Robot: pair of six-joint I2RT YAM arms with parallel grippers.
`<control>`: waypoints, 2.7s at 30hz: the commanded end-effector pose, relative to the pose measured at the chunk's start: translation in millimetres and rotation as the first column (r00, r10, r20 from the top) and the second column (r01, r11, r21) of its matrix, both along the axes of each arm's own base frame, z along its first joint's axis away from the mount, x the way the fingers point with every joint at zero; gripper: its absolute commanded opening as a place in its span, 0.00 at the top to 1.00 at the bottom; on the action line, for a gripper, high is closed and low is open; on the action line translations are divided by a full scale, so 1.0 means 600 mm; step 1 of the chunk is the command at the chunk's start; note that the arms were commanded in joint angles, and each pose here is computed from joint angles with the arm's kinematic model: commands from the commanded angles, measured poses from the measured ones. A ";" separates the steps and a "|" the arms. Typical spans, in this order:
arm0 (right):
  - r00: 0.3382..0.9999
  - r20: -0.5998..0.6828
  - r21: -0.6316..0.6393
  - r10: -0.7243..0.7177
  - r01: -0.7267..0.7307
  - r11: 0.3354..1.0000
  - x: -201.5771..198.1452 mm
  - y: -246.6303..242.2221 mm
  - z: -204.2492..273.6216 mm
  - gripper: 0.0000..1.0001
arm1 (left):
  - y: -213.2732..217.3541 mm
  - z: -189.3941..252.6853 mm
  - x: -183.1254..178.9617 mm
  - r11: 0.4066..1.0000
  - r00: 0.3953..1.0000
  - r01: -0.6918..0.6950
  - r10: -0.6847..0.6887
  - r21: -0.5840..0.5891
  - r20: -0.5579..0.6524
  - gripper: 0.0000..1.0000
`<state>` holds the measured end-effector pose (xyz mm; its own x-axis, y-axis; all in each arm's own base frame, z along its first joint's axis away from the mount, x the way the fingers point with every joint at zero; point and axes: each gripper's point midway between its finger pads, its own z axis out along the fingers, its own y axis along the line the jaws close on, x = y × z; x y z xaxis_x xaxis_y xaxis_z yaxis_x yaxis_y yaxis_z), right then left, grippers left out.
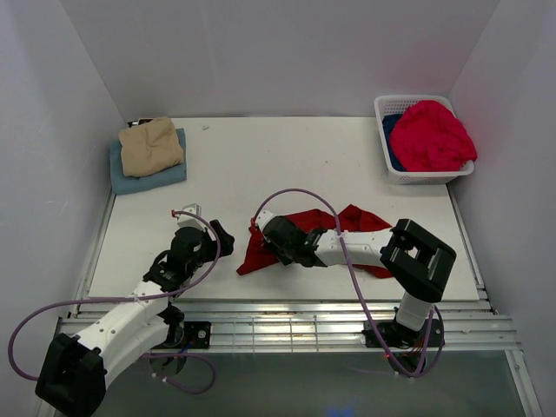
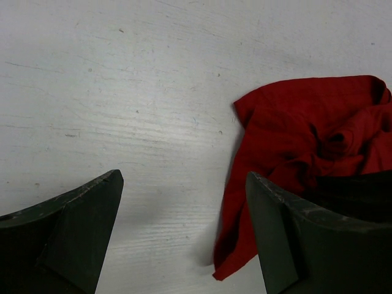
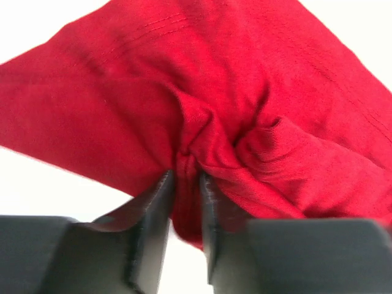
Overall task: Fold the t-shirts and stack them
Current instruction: Flatten out the tshirt
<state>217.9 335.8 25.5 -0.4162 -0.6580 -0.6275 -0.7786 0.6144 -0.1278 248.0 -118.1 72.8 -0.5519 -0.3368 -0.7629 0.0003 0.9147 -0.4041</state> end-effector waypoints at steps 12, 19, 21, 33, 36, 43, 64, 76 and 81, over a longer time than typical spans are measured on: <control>0.975 0.197 -0.009 -0.106 0.110 0.994 0.050 -0.006 0.147 0.90 | -0.003 0.009 -0.002 1.000 1.000 0.007 -0.007 -0.014 0.011 0.09; 0.977 0.189 -0.002 -0.102 0.104 0.995 0.047 -0.007 0.150 0.80 | -0.004 0.015 -0.005 1.000 1.000 0.012 -0.011 -0.029 0.022 0.09; 0.981 0.171 -0.015 -0.096 0.100 0.995 0.043 -0.007 0.132 0.80 | -0.003 0.016 -0.007 1.000 1.000 0.011 -0.010 -0.027 0.021 0.09; 0.978 0.165 -0.036 -0.131 0.138 0.990 0.044 -0.013 0.102 0.92 | -0.004 0.026 -0.006 0.999 0.999 0.009 -0.008 -0.039 0.036 0.09; 0.945 0.259 -0.004 -0.199 0.207 0.978 0.072 -0.022 0.167 0.92 | -0.008 0.029 -0.004 0.999 0.999 0.022 -0.020 -0.046 0.046 0.09; 0.802 0.448 0.187 -0.395 0.348 0.919 0.138 -0.083 0.423 0.92 | -0.014 0.033 -0.005 0.997 0.998 0.039 -0.035 -0.063 0.058 0.09; 0.682 0.456 0.488 -0.571 0.344 0.802 0.126 -0.167 0.652 0.92 | -0.055 0.068 0.003 0.975 0.981 0.134 -0.105 -0.176 0.162 0.09; 0.648 0.469 0.475 -0.601 0.388 0.790 0.123 -0.195 0.626 0.92 | -0.125 -0.003 0.065 0.958 0.967 0.250 -0.239 -0.143 0.091 0.20; 0.630 0.467 0.496 -0.620 0.394 0.774 0.109 -0.224 0.633 0.92 | -0.129 -0.011 0.090 0.965 0.970 0.235 -0.224 -0.116 0.097 0.21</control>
